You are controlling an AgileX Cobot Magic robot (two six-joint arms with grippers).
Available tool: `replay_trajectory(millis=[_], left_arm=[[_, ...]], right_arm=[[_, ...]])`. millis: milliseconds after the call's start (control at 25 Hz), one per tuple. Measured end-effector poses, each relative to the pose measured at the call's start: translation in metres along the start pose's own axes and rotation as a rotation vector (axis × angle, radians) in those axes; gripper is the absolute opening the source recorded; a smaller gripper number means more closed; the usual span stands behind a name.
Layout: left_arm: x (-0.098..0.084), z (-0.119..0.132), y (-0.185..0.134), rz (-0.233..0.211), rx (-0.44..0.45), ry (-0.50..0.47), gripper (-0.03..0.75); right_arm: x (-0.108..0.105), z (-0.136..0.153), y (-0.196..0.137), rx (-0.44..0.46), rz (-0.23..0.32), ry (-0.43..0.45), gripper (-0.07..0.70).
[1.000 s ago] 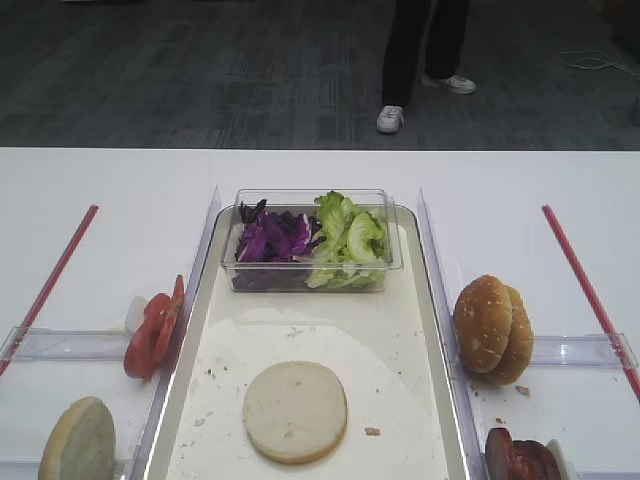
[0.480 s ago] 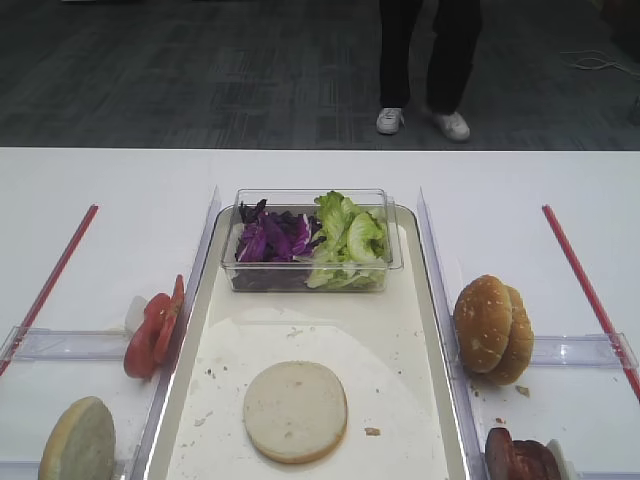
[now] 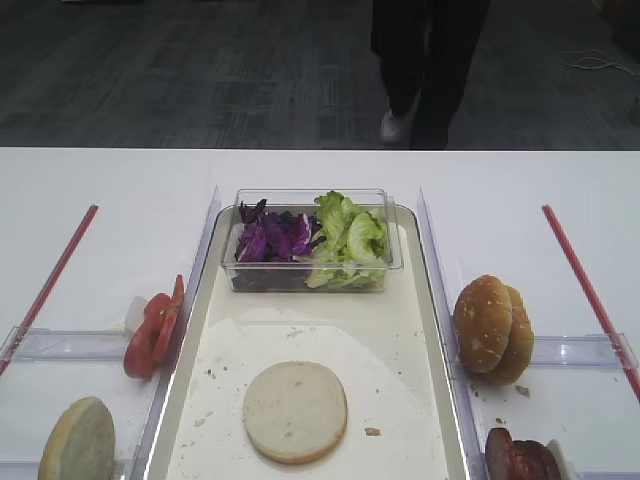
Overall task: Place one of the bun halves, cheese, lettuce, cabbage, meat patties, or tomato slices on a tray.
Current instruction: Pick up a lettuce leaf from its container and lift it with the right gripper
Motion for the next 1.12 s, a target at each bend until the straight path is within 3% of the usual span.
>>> replay_trajectory(millis=[240,480,720,1120], left_arm=[[0.0,0.0,0.0,0.0,0.0,0.0,0.305],[0.0,0.0,0.0,0.0,0.0,0.0,0.305],[0.0,0.0,0.0,0.0,0.0,0.0,0.305],[0.0,0.0,0.0,0.0,0.0,0.0,0.305]], right_arm=[[0.003,0.019,0.051,0.045,0.007,-0.005,0.675],[0.004,0.038,0.088,0.009,0.011,-0.006,0.676],[0.0,0.063,0.098,0.017,0.011,-0.024,0.676],[-0.007,0.098,0.103,0.078,-0.053,-0.043,0.676]])
Point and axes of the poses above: a point on each arm's last joint axis where the gripper is mounted, z pointing out along that axis toward the gripper, x along the wrist's bending axis when the last joint is at zero, y = z × x, the point moved 3 cm from there along z, pointing out along that axis toward the gripper, and after that the axes turned 1 degree about z, right-handed, at the moved point
